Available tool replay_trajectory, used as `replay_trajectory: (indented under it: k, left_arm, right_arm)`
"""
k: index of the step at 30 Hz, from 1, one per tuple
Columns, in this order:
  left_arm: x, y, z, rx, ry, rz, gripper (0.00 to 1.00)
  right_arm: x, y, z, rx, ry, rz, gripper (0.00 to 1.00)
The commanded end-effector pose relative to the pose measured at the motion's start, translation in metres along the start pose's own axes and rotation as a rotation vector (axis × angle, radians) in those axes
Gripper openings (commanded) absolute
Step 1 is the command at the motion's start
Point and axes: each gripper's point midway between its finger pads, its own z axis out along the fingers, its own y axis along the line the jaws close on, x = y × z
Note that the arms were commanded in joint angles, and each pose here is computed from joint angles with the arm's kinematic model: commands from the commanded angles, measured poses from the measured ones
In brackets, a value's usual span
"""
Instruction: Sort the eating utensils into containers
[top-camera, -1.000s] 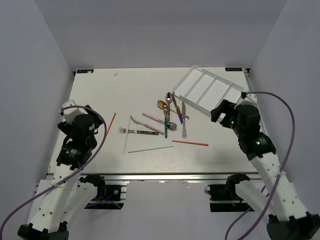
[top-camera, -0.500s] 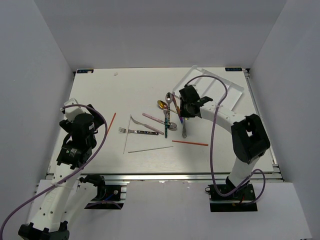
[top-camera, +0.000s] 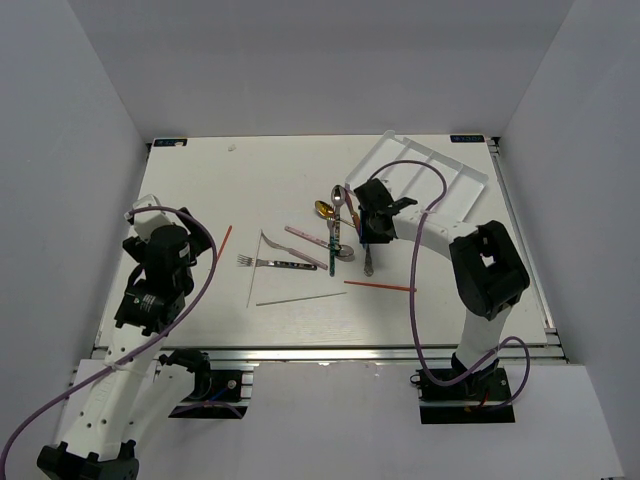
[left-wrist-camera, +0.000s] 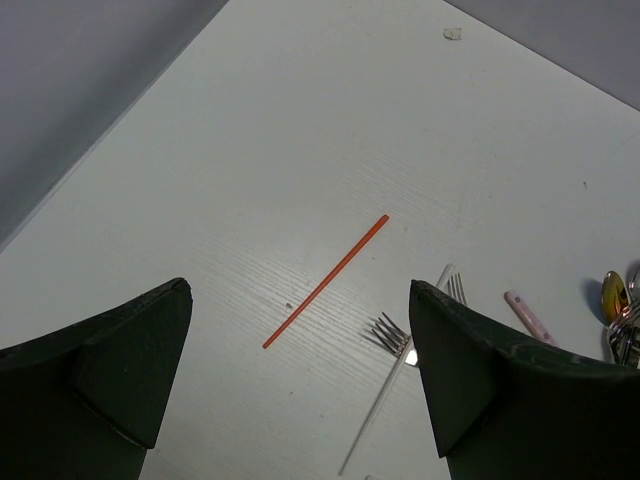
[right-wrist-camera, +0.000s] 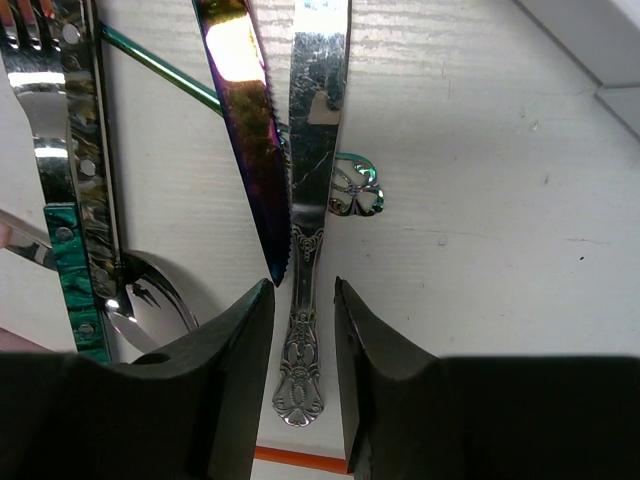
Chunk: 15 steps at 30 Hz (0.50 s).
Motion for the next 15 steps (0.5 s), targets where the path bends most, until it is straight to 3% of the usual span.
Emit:
replay_trajectory:
  k: [1, 15]
  left_arm:
    - [-0.004, -0.004, 0.001, 0.018, -0.008, -0.006, 0.98]
    - [-0.004, -0.006, 0.001, 0.028, -0.008, -0.006, 0.98]
  right_arm:
    - [0.004, 0.002, 0.006, -0.007, 0.003, -0.018, 0.36]
    - [0.028, -0.002, 0.025, 0.032, 0.056, -0.036, 0.32]
